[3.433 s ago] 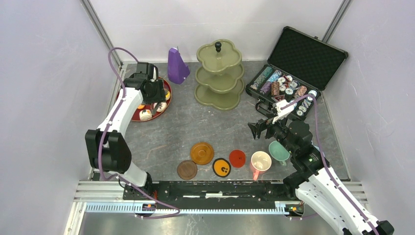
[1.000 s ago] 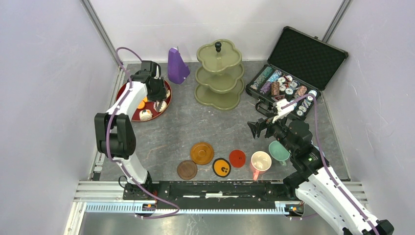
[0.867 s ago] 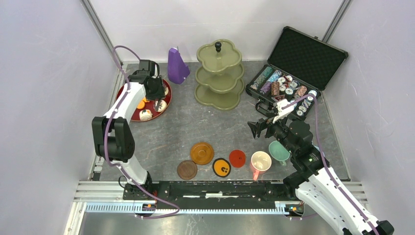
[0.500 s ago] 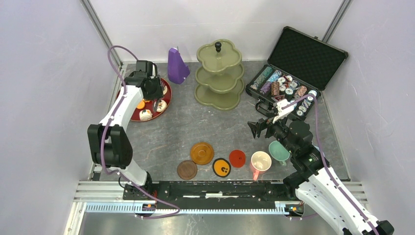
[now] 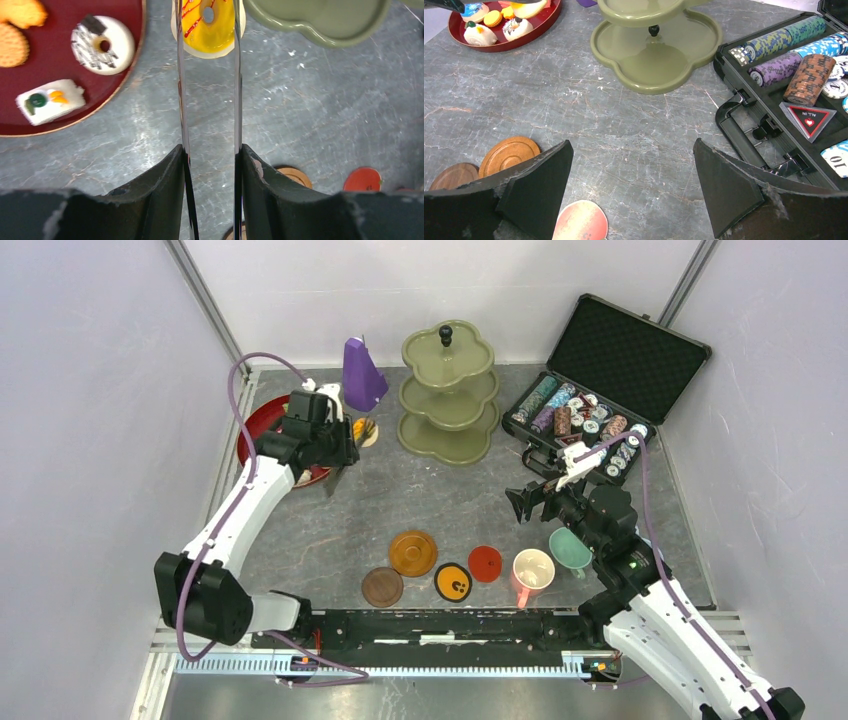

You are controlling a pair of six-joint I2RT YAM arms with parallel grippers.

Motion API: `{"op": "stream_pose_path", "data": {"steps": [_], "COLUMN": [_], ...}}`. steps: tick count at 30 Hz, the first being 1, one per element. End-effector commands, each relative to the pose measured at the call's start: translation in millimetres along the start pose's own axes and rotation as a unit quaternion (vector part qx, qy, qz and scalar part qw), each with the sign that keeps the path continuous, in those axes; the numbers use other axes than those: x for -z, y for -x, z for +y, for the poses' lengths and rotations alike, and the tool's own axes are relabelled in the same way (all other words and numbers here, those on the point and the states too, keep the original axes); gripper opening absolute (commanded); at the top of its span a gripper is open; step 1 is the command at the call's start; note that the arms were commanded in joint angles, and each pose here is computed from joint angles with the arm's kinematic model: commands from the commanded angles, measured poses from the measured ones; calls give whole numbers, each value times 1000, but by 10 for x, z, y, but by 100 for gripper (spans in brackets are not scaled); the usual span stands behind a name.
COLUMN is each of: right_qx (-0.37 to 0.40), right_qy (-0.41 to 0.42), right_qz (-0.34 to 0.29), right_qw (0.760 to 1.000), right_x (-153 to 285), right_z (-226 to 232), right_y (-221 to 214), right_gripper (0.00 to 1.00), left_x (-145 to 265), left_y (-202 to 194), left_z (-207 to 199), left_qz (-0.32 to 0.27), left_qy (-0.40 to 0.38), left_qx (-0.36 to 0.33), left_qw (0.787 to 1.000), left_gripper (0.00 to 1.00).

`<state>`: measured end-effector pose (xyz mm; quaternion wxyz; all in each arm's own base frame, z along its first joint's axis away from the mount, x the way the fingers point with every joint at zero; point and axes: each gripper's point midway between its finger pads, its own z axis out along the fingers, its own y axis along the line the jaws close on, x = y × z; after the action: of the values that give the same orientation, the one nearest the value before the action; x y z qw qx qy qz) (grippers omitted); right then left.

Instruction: Serve the afternoon tea

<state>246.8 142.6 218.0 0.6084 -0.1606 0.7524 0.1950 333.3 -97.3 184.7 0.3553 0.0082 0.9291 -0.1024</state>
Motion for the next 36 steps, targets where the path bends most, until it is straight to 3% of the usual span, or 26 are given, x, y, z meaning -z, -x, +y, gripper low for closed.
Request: {"op": "stream_pose_path", "data": {"steps": [1,16,36], "right_qx": [7,2,3], "right_qy": [-6,-6,-24], "right_qz": [-30,-33,-32], "right_qw": [1000,999,999], "right_x": [16,46,61], "right_z": [-17,-15,-79], "right_y": [219,225,204], "right_gripper": [98,98,98], "left_x": [115,445,-74], "left_y": [181,744,1033], "left_z": [-372,-1000,-1204], "left_qz": [-46,-126,-126], "left_qy": [-51,-158,-159], "left_qx": [4,13,8], "left_qw": [998,979,979], "left_gripper": [47,47,46]}}
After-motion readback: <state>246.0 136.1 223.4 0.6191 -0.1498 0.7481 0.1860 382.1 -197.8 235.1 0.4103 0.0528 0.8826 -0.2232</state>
